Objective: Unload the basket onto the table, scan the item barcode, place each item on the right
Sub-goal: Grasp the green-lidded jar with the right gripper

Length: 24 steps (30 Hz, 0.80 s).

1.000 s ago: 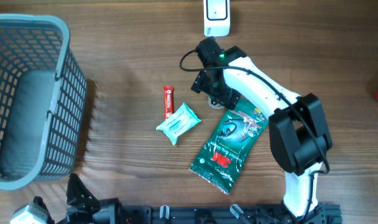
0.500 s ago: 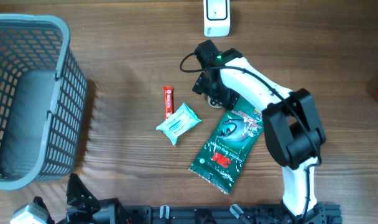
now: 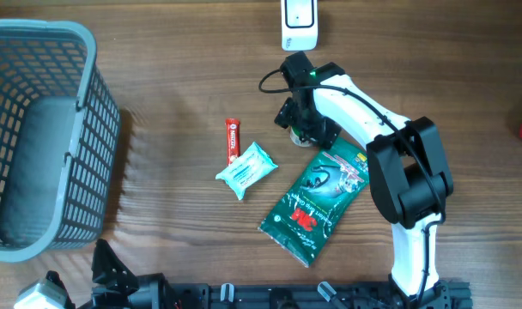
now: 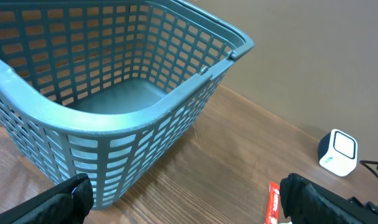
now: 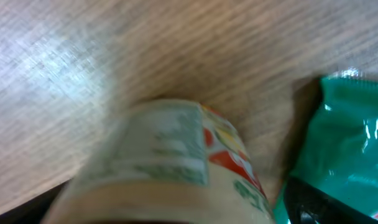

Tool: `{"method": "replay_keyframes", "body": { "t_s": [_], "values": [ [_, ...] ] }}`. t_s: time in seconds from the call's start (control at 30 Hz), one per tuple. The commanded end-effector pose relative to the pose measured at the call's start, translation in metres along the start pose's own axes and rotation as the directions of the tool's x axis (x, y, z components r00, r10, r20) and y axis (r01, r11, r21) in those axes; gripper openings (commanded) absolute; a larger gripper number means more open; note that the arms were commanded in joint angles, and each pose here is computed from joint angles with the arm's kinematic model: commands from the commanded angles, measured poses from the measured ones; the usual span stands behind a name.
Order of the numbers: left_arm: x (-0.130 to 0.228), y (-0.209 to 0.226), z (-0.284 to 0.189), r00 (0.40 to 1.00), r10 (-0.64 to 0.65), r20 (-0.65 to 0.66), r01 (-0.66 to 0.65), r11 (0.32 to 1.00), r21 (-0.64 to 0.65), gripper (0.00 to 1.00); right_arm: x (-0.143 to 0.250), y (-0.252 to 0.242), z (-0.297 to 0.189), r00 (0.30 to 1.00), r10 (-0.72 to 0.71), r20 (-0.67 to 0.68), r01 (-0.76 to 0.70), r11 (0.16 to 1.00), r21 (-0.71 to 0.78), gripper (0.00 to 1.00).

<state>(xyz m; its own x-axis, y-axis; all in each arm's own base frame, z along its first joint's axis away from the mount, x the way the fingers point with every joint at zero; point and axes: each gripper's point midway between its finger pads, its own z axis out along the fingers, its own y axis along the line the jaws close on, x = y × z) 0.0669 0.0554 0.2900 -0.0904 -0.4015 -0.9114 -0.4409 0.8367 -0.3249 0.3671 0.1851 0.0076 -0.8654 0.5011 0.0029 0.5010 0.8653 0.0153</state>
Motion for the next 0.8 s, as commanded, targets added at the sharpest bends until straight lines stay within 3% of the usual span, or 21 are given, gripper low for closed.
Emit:
{"method": "replay_keyframes", "body": {
  "t_s": [0.0, 0.53, 0.77],
  "values": [
    [-0.001, -0.002, -0.001, 1.000, -0.006, 0.003, 0.006, 1.000, 0.014, 1.00, -0.001, 0.007, -0.006, 1.000, -0.017, -0.012, 0.017, 1.000, -0.019, 1.00],
    [-0.001, -0.002, -0.001, 1.000, -0.006, 0.003, 0.006, 1.000, 0.014, 1.00, -0.023, 0.013, -0.013, 1.000, 0.015, 0.018, -0.014, 0.997, -0.075, 1.00],
    [-0.001, -0.002, -0.001, 1.000, -0.006, 0.003, 0.006, 1.000, 0.014, 1.00, -0.013, 0.015, 0.015, 0.998, 0.000, -0.064, -0.005, 0.998, -0.066, 0.82]
  ]
}}
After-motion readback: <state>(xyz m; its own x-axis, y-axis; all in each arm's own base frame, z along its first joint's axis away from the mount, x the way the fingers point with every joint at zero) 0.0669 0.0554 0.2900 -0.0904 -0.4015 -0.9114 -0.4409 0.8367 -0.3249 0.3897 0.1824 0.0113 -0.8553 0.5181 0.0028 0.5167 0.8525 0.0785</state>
